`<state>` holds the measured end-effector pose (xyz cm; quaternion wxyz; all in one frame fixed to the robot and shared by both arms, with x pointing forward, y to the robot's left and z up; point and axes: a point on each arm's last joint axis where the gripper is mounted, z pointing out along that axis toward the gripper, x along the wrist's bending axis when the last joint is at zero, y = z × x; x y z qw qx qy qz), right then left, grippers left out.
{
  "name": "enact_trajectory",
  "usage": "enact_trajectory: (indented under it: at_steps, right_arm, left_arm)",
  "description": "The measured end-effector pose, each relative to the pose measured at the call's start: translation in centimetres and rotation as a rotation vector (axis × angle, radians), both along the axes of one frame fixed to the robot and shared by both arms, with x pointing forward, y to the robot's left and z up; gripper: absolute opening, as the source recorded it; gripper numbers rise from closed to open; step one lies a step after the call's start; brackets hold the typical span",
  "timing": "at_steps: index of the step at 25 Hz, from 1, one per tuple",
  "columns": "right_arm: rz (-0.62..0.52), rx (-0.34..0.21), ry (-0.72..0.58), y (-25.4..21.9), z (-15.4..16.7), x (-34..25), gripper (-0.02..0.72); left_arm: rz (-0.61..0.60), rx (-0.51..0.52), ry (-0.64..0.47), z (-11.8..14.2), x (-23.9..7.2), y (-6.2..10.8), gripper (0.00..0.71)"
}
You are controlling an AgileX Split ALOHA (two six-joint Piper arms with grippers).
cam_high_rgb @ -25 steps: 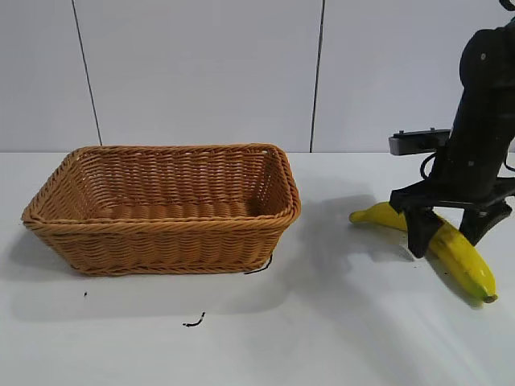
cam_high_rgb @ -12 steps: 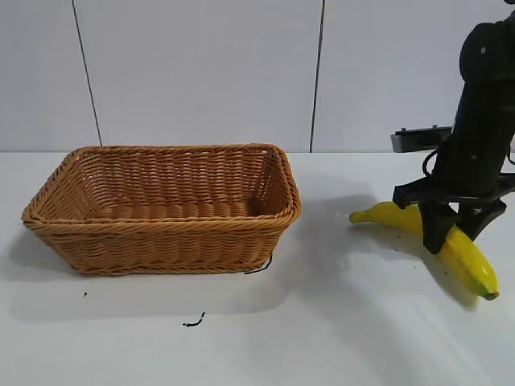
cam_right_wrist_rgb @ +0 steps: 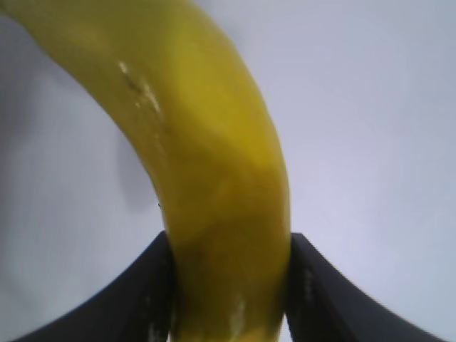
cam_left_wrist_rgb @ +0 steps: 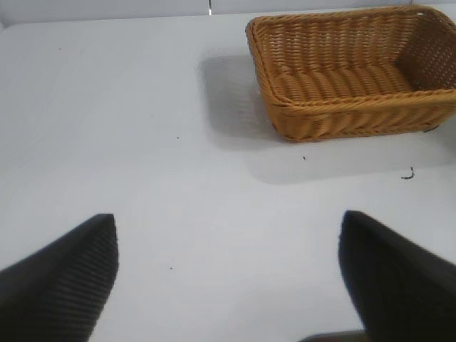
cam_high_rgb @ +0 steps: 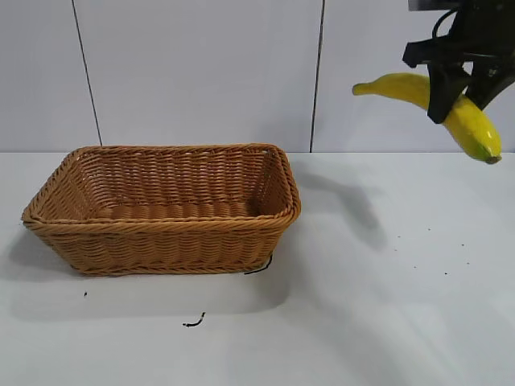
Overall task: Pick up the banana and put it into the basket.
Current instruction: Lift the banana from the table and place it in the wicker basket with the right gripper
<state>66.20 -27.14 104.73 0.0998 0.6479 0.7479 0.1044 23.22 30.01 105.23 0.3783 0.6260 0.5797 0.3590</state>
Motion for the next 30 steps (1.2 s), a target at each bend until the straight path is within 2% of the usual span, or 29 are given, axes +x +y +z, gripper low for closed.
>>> enact_trajectory:
  at_steps: [4, 10, 21, 24, 30]
  right_arm:
    - [0.028, 0.002, -0.04, 1.2, 2.0, 0.2, 0.291]
    - [0.147, 0.016, -0.12, 6.3, 4.3, 0.0, 0.291]
    - [0.401, 0.087, -0.323, 17.7, 5.5, -2.2, 0.291]
    - [0.457, 0.107, -0.349, 20.5, 4.7, -2.7, 0.291]
    - [0.529, 0.105, -0.302, 24.8, -0.5, -2.1, 0.291]
  left_arm:
    - [0.0, 0.0, 0.0, 0.0, 0.0, 0.0, 0.635]
    - [0.0, 0.0, 0.0, 0.0, 0.0, 0.0, 0.635]
    - [0.0, 0.0, 0.0, 0.0, 0.0, 0.0, 0.635]
    - [0.0, 0.0, 0.0, 0.0, 0.0, 0.0, 0.635]
    - [0.0, 0.0, 0.0, 0.0, 0.0, 0.0, 0.635]
